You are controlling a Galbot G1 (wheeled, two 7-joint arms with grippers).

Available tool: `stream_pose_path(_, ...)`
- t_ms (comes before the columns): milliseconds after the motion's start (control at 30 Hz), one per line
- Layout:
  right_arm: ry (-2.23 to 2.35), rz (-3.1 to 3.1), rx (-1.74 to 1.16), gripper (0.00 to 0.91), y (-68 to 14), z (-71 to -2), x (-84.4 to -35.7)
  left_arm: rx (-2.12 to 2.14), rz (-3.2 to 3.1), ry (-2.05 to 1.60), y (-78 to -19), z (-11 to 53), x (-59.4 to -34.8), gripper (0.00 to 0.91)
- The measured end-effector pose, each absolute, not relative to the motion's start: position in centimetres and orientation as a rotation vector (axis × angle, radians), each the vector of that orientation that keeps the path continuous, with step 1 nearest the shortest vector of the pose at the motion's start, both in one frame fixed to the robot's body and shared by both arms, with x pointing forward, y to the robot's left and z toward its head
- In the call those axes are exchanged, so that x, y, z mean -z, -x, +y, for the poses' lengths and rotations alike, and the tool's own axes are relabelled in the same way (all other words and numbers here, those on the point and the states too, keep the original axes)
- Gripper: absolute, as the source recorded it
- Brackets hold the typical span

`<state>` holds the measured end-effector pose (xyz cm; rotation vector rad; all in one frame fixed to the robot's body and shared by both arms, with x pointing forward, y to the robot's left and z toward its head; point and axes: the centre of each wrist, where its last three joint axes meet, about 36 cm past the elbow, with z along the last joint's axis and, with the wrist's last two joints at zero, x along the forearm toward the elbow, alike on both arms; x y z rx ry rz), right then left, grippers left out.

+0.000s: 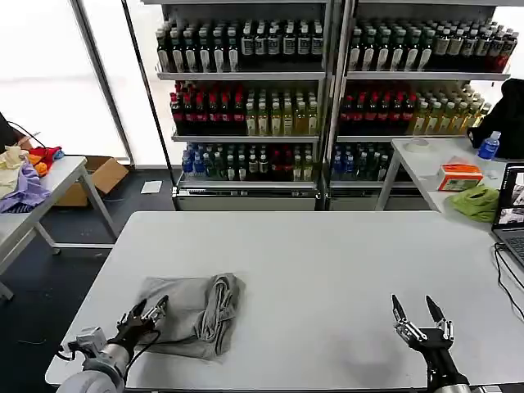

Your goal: Fold and organize the clothes.

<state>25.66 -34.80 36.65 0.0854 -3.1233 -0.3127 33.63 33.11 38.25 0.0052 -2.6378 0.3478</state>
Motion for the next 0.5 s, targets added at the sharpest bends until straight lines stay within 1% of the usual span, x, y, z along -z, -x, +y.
stream_pose_path(100, -0.088, -3.123, 0.313, 0.907, -25.7, -34.8, -36.6, -0.354, -2.64, -0.019, -33.4, 33.4, -38.0, 0.383)
stream_pose_path(133, -0.088, -3.122, 0.314, 0.907, -25.7, -34.8, -36.6, -0.358, -2.64, -0.025, -33.2, 33.4, -37.9, 0.413)
stream_pose_path(167, -0.09, -3.121, 0.314, 0.907, -25.7, -34.7, -36.6, -0.362, -2.64, -0.029, -33.1, 33.4, -37.9, 0.423)
stream_pose_path(200, -0.092, -3.122, 0.314, 0.907, -25.7, -34.7, -36.6, -0.366, -2.641, -0.034, -33.0, 33.4, -38.0, 0.484)
stream_pose_path(267, -0.095, -3.122, 0.315, 0.907, -25.8, -34.6, -36.6, -0.368, -2.651, -0.042, -32.9, 33.4, -38.3, 0.685)
stream_pose_path(300, -0.096, -3.122, 0.316, 0.907, -25.8, -34.6, -36.6, -0.364, -2.663, -0.042, -33.0, 33.4, -38.7, 0.725)
stream_pose_path(333, -0.097, -3.123, 0.315, 0.907, -25.8, -34.6, -36.6, -0.356, -2.675, -0.043, -33.0, 33.5, -39.0, 0.796)
stream_pose_path(367, -0.097, -3.124, 0.315, 0.907, -25.8, -34.6, -36.7, -0.346, -2.686, -0.047, -33.1, 33.6, -39.2, 0.816)
stream_pose_path(400, -0.097, -3.123, 0.315, 0.907, -25.7, -34.6, -36.7, -0.334, -2.697, -0.052, -33.1, 33.8, -39.4, 0.856)
stream_pose_path(500, -0.093, -3.123, 0.31, 0.907, -25.6, -34.7, -36.7, -0.291, -2.721, -0.07, -33.2, 34.3, -39.7, 0.856)
